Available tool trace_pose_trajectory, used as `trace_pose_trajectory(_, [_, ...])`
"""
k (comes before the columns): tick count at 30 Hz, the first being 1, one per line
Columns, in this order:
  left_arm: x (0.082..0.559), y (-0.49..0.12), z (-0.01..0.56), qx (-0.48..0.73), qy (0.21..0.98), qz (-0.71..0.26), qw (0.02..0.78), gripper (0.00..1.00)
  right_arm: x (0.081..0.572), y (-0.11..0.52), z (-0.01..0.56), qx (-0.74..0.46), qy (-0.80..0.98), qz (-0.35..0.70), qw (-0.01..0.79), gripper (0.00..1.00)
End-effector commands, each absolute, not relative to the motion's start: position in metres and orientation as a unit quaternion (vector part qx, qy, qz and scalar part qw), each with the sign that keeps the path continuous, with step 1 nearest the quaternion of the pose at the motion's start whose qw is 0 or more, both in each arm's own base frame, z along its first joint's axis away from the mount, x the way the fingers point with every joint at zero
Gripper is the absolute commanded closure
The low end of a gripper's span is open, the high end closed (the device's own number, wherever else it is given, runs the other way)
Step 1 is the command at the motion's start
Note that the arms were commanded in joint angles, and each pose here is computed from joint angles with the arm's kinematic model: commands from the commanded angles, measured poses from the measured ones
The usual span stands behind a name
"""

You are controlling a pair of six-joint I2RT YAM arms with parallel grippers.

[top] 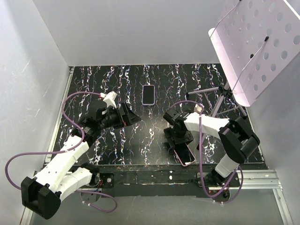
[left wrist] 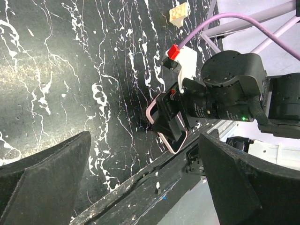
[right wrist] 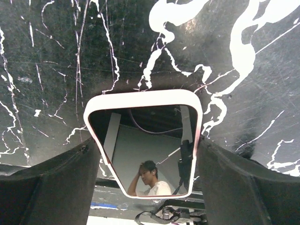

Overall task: Take the phone out of the phone case
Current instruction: Pick up the phone at the center of the board, then adjust the phone.

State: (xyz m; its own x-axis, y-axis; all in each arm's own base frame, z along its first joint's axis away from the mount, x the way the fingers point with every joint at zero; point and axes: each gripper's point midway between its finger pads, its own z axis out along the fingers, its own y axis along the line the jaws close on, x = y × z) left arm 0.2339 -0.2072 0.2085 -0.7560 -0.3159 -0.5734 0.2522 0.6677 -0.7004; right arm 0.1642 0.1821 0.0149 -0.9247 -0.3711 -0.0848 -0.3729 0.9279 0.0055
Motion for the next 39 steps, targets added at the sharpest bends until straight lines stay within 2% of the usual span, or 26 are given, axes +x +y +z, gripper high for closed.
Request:
trace_pose_trajectory(1, [0.228, -0.21, 0.204, -0.012, 0.847, -0.411, 0.337, 0.0, 0.173, 0.187, 0.0, -0.173, 0.983, -0.004, 0.066, 0.32])
trace_pose_trajectory(2, [0.227, -0.21, 0.203, -0.012, 0.848, -0.412, 0.334, 0.01, 0.177, 0.192, 0.004, -0.17, 0.982, 0.006, 0.077, 0.45])
trace_pose_trajectory(3, [0.226, -0.211, 0.201, -0.013, 0.849, -0.414, 0.328, 0.0, 0.181, 0.196, 0.008, -0.171, 0.981, 0.016, 0.091, 0.63])
trace_pose_trajectory(4, [0.225, -0.211, 0.197, -0.017, 0.851, -0.414, 0.322, 0.0, 0.185, 0.203, 0.013, -0.172, 0.979, 0.029, 0.105, 0.89])
trace_pose_trajectory(5, [0.224, -0.213, 0.192, -0.019, 0.854, -0.415, 0.313, 0.0, 0.19, 0.208, 0.019, -0.169, 0.978, 0.038, 0.119, 0.98])
trace_pose_trajectory(9, [0.216, -0.23, 0.169, -0.054, 0.846, -0.469, 0.249, 0.0, 0.212, 0.226, 0.046, -0.161, 0.969, 0.068, 0.177, 0.99])
trace_pose_trajectory(12, [0.212, -0.243, 0.156, -0.08, 0.825, -0.516, 0.215, 0.08, 0.225, 0.245, 0.071, -0.137, 0.961, 0.111, 0.214, 0.99])
trace_pose_trajectory(16, [0.204, -0.255, 0.139, -0.083, 0.826, -0.525, 0.191, 0.1, 0.236, 0.275, 0.102, -0.077, 0.949, 0.186, 0.241, 0.99])
trace_pose_trajectory(19, [0.193, -0.266, 0.129, -0.043, 0.836, -0.512, 0.195, 0.1, 0.238, 0.294, 0.115, -0.035, 0.945, 0.229, 0.23, 0.99])
trace_pose_trajectory(20, [0.19, -0.269, 0.125, -0.028, 0.84, -0.504, 0.199, 0.12, 0.238, 0.3, 0.118, -0.029, 0.944, 0.242, 0.224, 0.99])
trace_pose_trajectory(23, [0.184, -0.272, 0.114, 0.02, 0.851, -0.479, 0.215, 0.37, 0.235, 0.316, 0.124, -0.022, 0.939, 0.28, 0.2, 0.99])
trace_pose_trajectory(24, [0.184, -0.27, 0.111, 0.034, 0.854, -0.469, 0.222, 0.4, 0.233, 0.319, 0.125, -0.022, 0.938, 0.287, 0.193, 0.99])
trace_pose_trajectory(28, [0.185, -0.26, 0.104, 0.075, 0.862, -0.433, 0.254, 0.39, 0.229, 0.324, 0.129, -0.018, 0.933, 0.309, 0.181, 0.99])
trace_pose_trajectory(31, [0.188, -0.254, 0.103, 0.094, 0.86, -0.417, 0.279, 0.3, 0.223, 0.327, 0.134, -0.016, 0.928, 0.328, 0.174, 0.99])
trace_pose_trajectory(34, [0.187, -0.258, 0.102, 0.112, 0.856, -0.42, 0.28, 0.27, 0.216, 0.33, 0.14, -0.016, 0.923, 0.349, 0.163, 0.99])
trace_pose_trajectory(37, [0.186, -0.266, 0.104, 0.116, 0.849, -0.437, 0.273, 0.3, 0.211, 0.334, 0.149, -0.012, 0.915, 0.372, 0.156, 0.99])
trace_pose_trajectory(39, [0.186, -0.269, 0.106, 0.115, 0.844, -0.446, 0.273, 0.38, 0.209, 0.337, 0.156, -0.011, 0.908, 0.389, 0.154, 0.99])
